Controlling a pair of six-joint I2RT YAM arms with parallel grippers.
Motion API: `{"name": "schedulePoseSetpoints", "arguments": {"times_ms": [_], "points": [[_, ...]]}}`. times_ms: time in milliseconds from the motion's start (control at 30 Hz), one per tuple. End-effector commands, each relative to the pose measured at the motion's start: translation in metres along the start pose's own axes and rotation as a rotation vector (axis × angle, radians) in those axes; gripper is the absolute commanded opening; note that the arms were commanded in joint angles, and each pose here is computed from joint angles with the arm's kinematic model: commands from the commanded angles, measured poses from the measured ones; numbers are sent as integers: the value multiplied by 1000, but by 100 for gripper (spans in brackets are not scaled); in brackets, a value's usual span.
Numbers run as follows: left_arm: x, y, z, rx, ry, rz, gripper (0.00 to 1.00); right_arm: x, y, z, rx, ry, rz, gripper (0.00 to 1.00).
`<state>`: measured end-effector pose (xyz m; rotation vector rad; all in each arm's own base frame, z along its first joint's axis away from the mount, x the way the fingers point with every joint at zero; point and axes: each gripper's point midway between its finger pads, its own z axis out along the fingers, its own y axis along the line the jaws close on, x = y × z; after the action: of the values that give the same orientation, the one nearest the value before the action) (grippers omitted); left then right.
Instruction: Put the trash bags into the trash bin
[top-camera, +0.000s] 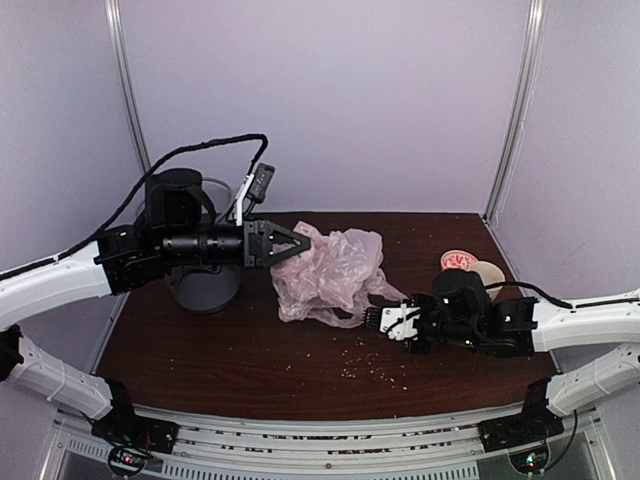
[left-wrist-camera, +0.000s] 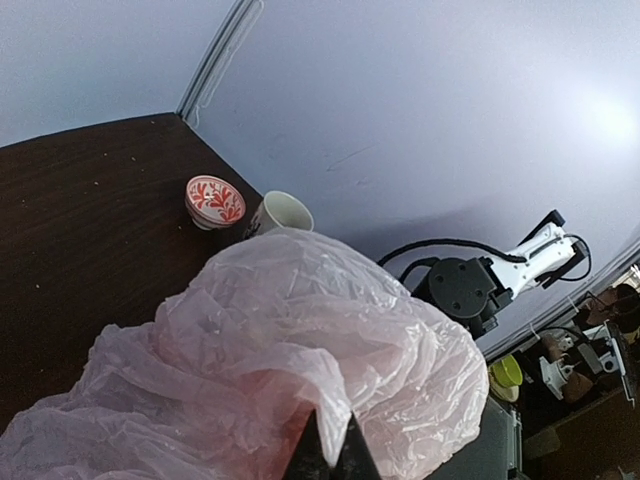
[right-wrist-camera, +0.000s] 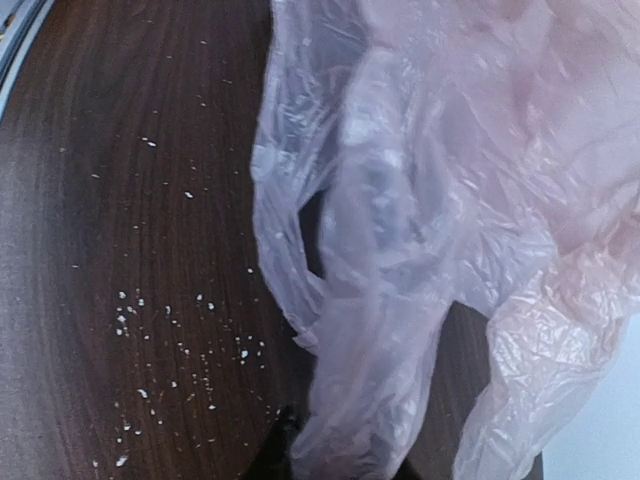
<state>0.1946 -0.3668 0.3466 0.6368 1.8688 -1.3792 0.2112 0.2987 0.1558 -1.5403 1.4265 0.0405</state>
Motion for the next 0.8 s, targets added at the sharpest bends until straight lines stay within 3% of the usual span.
{"name": "schedulePoseSetpoints", "arguments": {"times_ms": [0, 67, 100, 200, 233, 300, 367, 467, 567, 767], "points": [[-42, 10, 9, -142, -58, 98, 0, -10, 6, -7, -75, -30, 89, 2], [-51, 32, 22, -266, -26, 154, 0, -22, 14, -16, -204, -96, 169, 0], [-57, 44, 30, -324, -20, 181, 6, -29, 17, -22, -264, -132, 207, 0], [-66, 94, 63, -481, 33, 258, 48, -44, 21, -33, -417, -199, 322, 0], [-70, 107, 70, -525, 52, 280, 57, -47, 19, -34, -455, -213, 364, 0], [-83, 122, 74, -626, 66, 334, 64, -49, 13, -36, -520, -235, 452, 0], [-101, 119, 62, -682, 15, 352, 73, -45, 8, -35, -565, -250, 530, 0], [-121, 90, 34, -640, -123, 354, 88, -35, 0, -27, -538, -241, 566, 0], [-98, 72, 14, -604, -158, 340, 91, -31, -11, -19, -484, -237, 592, 0], [8, 46, -3, -564, -87, 298, 85, -23, -25, -12, -400, -208, 599, 0]]}}
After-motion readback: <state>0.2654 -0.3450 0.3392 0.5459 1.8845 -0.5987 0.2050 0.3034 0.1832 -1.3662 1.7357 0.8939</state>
